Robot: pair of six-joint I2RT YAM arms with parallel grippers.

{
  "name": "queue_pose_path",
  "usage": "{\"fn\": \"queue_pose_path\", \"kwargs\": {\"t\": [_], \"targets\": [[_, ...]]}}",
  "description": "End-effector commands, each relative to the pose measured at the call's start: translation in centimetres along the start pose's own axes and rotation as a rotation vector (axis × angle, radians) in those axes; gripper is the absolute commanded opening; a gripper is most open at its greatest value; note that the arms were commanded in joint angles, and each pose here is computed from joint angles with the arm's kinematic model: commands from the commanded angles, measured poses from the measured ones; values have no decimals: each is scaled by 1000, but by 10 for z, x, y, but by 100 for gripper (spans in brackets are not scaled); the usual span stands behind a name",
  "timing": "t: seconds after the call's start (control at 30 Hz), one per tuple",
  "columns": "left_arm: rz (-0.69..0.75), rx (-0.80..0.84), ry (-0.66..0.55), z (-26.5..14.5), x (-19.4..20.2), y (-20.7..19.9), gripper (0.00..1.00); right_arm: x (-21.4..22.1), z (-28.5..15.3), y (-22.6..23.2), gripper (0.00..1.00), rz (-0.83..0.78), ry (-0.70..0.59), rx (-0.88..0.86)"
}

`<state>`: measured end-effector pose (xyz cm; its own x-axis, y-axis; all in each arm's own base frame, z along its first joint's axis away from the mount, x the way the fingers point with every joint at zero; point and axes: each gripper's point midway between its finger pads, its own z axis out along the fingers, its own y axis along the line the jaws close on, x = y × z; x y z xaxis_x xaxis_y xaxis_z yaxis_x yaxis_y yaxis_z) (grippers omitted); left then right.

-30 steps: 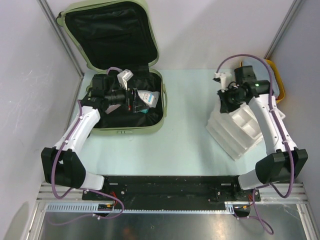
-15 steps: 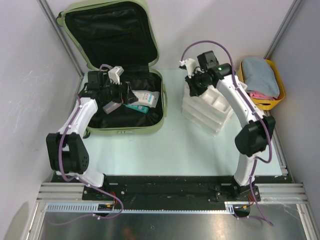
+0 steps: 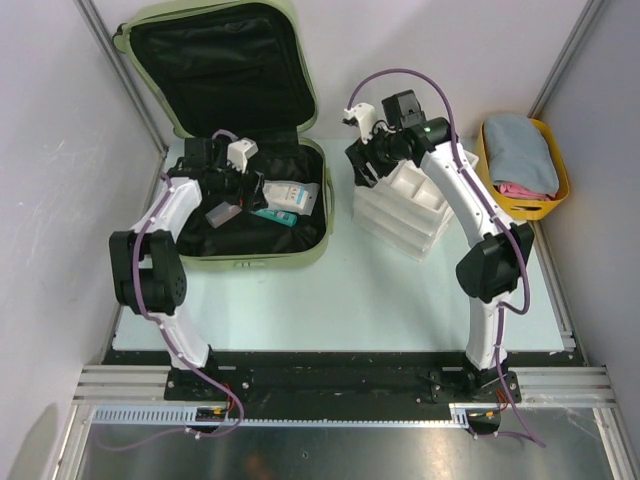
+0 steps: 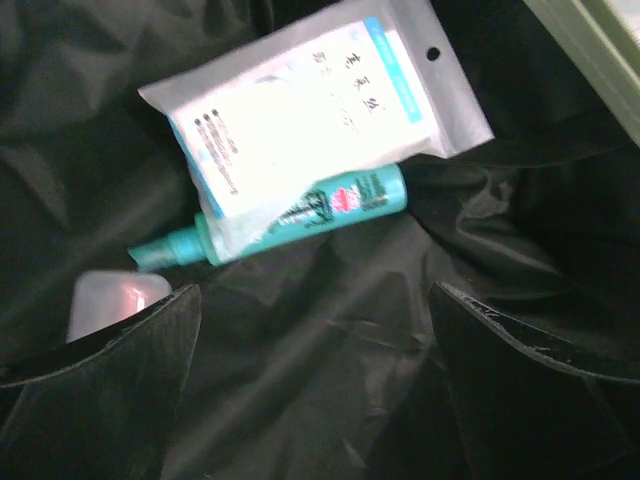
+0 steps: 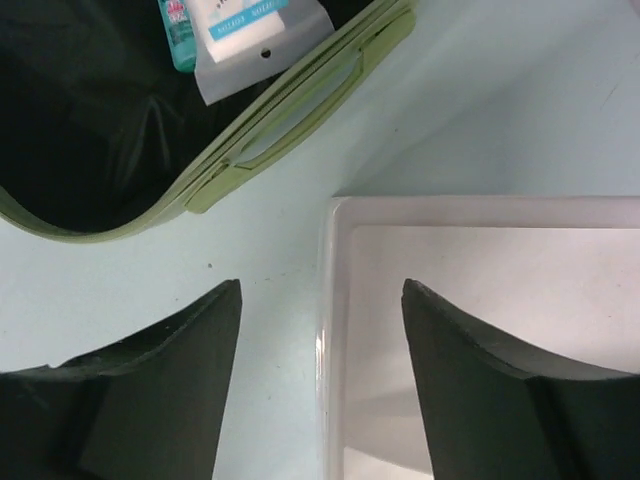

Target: Open, take out, and arrange the luggage

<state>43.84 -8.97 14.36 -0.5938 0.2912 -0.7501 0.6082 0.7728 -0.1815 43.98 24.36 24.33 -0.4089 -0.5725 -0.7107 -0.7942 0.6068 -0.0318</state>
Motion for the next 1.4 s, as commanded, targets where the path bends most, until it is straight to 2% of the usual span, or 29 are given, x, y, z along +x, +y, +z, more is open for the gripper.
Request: {"fn": "queue_pose_path", "kwargs": {"t": [0.0, 0.17, 0.3, 0.5, 0.6, 0.63, 0.7, 0.73, 0.8, 0.83, 0.93, 1.0, 1.13, 1.37], "targets": [[220, 41, -59, 10, -30, 16, 99, -53, -48, 1, 72, -17, -188, 54], [377, 36, -43, 39, -45, 21, 96, -65, -78, 2, 75, 2, -257, 71], [503, 30, 11, 63, -39, 19, 94, -57, -91, 0, 75, 42, -262, 77], [538, 107, 27, 96, -31, 3, 86, -41, -98, -4, 75, 90, -247, 82], [570, 94, 52, 108, -29, 3, 70, -39, -100, -3, 75, 93, -247, 81], [575, 83, 52, 108, -32, 5, 57, -39, -101, -3, 75, 90, -247, 80], [583, 75, 46, 106, -36, 5, 44, -36, -102, -3, 75, 84, -245, 76], [586, 73, 48, 105, -36, 5, 30, -35, -102, -3, 75, 82, -246, 76], [618, 55, 44, 96, -41, 5, 13, -33, -102, -2, 74, 74, -246, 68], [619, 61, 50, 94, -35, 4, 2, -35, -104, -3, 74, 69, -257, 71], [656, 78, 5, 71, -44, -6, 0, -37, -105, 5, 74, 42, -288, 23], [687, 112, -78, 44, -63, -27, 0, -37, -107, 11, 75, 13, -308, -6], [767, 168, -182, 1, -73, -66, 0, -43, -112, 34, 77, -210, -411, -58], [821, 289, -335, -61, -86, -147, 0, -63, -112, 121, 79, -667, -564, -127]]}}
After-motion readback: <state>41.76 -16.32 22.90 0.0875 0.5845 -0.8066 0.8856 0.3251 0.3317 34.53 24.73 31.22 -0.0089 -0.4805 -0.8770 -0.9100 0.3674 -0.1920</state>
